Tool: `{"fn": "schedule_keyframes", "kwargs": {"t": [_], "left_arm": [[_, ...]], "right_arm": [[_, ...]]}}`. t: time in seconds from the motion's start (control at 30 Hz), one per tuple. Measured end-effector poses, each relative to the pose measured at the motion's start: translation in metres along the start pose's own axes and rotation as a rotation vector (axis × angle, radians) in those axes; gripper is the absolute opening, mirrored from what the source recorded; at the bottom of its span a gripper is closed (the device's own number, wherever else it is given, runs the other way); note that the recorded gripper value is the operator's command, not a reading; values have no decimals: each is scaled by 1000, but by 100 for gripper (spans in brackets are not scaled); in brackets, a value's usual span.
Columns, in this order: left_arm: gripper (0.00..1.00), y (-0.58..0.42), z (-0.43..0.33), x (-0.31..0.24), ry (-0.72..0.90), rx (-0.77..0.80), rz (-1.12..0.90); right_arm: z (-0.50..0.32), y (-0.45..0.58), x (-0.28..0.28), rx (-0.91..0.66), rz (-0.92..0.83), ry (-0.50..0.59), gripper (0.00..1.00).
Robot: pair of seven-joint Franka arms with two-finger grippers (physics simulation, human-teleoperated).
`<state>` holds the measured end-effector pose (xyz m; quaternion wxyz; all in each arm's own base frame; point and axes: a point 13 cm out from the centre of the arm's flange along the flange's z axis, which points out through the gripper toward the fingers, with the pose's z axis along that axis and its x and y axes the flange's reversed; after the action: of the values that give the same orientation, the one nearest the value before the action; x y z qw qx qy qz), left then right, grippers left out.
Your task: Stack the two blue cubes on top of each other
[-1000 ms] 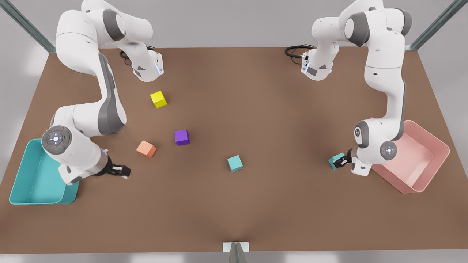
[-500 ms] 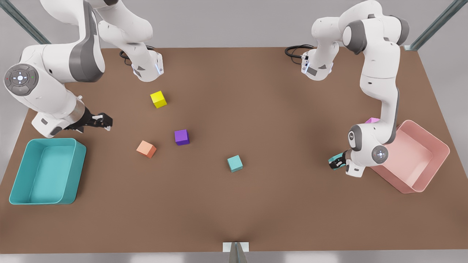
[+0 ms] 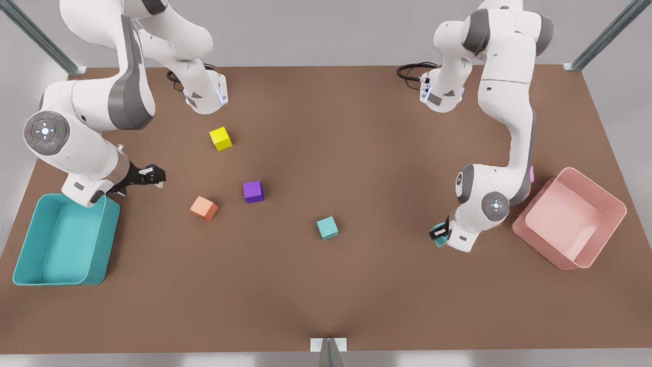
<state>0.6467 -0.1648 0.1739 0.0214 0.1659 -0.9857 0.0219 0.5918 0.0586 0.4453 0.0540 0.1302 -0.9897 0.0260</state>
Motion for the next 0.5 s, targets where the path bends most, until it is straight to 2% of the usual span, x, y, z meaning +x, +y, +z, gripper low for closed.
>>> {"fn": "schedule_keyframes", "kwargs": {"t": [0.07,0.13,0.2,0.3,0.5], "left_arm": [[55,-88,-26,47,-7,14,104],[55,-149,-23,104,32,16,169],[55,-205,-17,138,53,35,203],[55,-255,4,164,77,46,196],[55,-297,44,175,88,45,119]], "right_arm": [[0,4,-1,-5,-15,-1,100],[4,9,-2,-12,-29,4,100],[7,11,-5,-22,-37,5,100],[-9,6,-1,-19,-36,-23,100],[2,-9,4,-31,-30,6,100]]}}
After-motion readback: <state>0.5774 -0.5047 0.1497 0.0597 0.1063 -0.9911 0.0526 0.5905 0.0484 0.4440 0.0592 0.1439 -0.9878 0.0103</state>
